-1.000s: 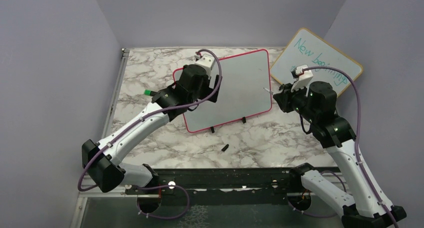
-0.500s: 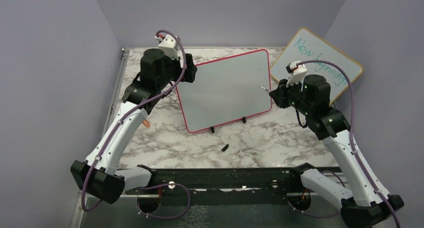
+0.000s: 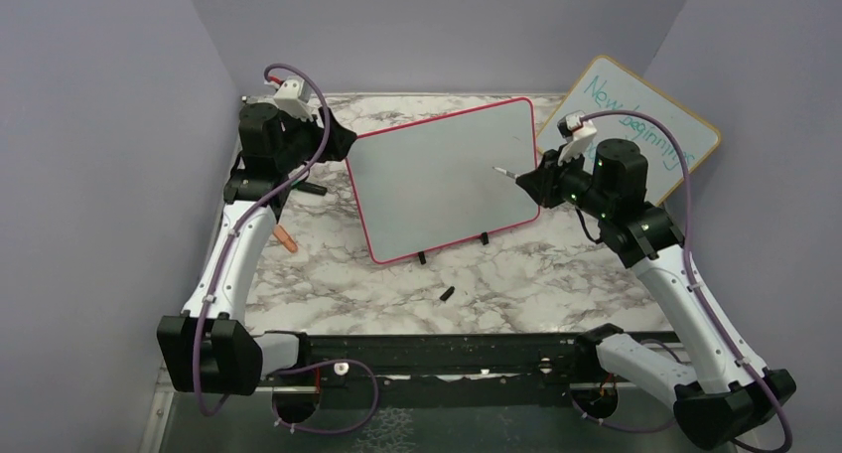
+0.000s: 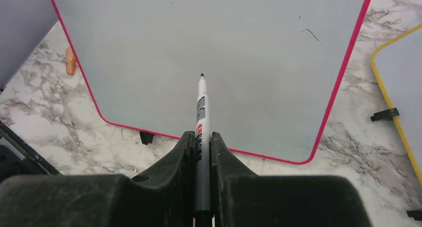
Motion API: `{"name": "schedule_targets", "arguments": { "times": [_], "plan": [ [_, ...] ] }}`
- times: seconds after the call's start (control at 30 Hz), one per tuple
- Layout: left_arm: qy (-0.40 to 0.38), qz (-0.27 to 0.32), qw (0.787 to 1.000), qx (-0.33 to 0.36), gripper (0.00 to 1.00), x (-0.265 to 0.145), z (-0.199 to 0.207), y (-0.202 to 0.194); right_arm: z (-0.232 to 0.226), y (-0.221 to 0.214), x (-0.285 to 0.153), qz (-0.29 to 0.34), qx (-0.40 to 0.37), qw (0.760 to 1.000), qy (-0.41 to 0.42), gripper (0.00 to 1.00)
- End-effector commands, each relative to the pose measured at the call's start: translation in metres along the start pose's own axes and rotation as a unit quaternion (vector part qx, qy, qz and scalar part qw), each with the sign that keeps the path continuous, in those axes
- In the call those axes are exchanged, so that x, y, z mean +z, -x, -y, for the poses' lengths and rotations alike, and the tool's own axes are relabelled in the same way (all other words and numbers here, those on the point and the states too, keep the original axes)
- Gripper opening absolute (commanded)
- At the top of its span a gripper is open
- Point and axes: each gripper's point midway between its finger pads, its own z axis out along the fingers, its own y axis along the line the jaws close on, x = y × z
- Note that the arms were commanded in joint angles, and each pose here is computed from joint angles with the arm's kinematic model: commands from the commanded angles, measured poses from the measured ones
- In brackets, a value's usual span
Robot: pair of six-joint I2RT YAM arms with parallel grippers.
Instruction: Write a sentence on the whiteboard
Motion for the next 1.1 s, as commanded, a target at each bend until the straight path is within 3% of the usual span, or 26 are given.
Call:
{"name": "schedule_targets", "arguments": {
  "times": [0.0,0.1,0.4,0.67,0.77,1.0,1.07],
  "plan": [
    [-0.091,0.013,0.996,0.001,0.64,0.003,0.012,0.001,-0.017,0.026,0.001,0.038,-0.006,0.998,0.04,0.01],
    [-0.121,0.004,0.993,-0.008,0.61,0.006,0.009,-0.002,-0.022,0.026,0.004,0.036,-0.005,0.998,0.053,0.01],
    [-0.241,-0.007,0.969,-0.05,0.42,0.01,0.017,-0.019,-0.031,0.033,0.009,0.042,-0.014,0.996,0.076,0.01],
    [-0.275,-0.031,0.96,-0.047,0.4,0.016,0.017,-0.036,-0.038,0.033,0.013,0.041,-0.018,0.995,0.094,0.01],
    [-0.29,-0.04,0.955,-0.048,0.32,0.019,0.02,-0.041,-0.042,0.034,0.013,0.044,-0.021,0.994,0.1,0.01],
    [-0.328,-0.053,0.943,-0.035,0.0,0.016,0.029,-0.05,-0.054,0.03,0.02,0.035,-0.032,0.992,0.114,0.01],
    [-0.336,-0.056,0.94,-0.035,0.0,0.014,0.031,-0.052,-0.058,0.029,0.022,0.032,-0.037,0.992,0.116,0.01]
  ]
}}
